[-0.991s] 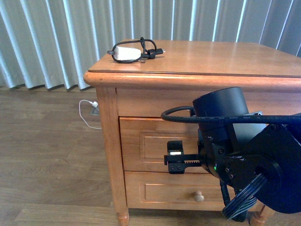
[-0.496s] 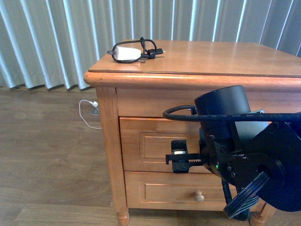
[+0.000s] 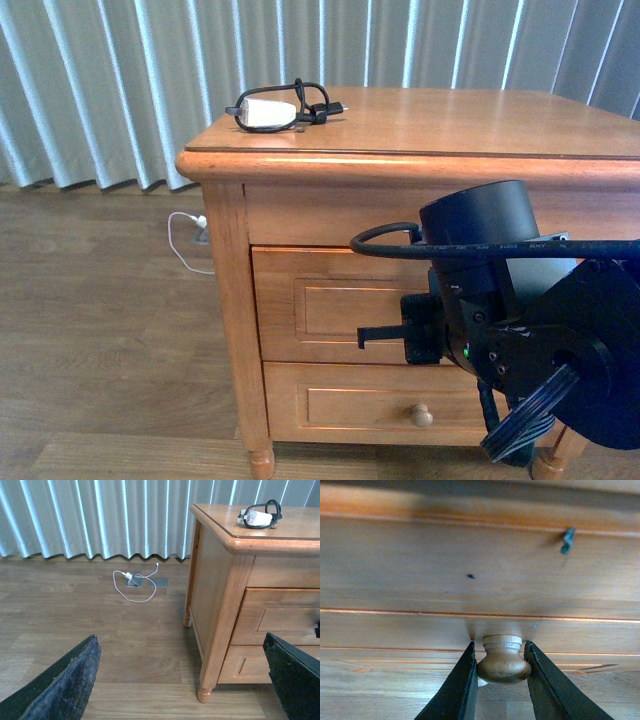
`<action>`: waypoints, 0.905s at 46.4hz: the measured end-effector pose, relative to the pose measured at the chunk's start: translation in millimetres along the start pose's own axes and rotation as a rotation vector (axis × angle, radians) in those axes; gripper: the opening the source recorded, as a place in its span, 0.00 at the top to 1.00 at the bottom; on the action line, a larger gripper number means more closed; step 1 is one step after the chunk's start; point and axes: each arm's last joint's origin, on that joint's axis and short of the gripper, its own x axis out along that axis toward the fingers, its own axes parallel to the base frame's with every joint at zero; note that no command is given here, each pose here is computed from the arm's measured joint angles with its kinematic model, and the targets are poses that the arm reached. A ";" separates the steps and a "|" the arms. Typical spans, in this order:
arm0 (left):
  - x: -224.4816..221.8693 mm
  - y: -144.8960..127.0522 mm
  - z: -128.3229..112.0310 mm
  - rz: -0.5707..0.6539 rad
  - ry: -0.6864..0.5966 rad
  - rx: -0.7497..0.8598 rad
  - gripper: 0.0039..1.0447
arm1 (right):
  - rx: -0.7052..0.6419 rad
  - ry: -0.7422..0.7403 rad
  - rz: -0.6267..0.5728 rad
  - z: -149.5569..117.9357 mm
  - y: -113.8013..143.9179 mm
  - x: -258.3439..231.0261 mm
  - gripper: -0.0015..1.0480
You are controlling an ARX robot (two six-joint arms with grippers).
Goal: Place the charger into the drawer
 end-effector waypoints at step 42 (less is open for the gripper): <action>0.0 0.0 0.0 0.000 0.000 0.000 0.06 | -0.041 0.183 0.165 -54.3 -42.4 -103.1 0.79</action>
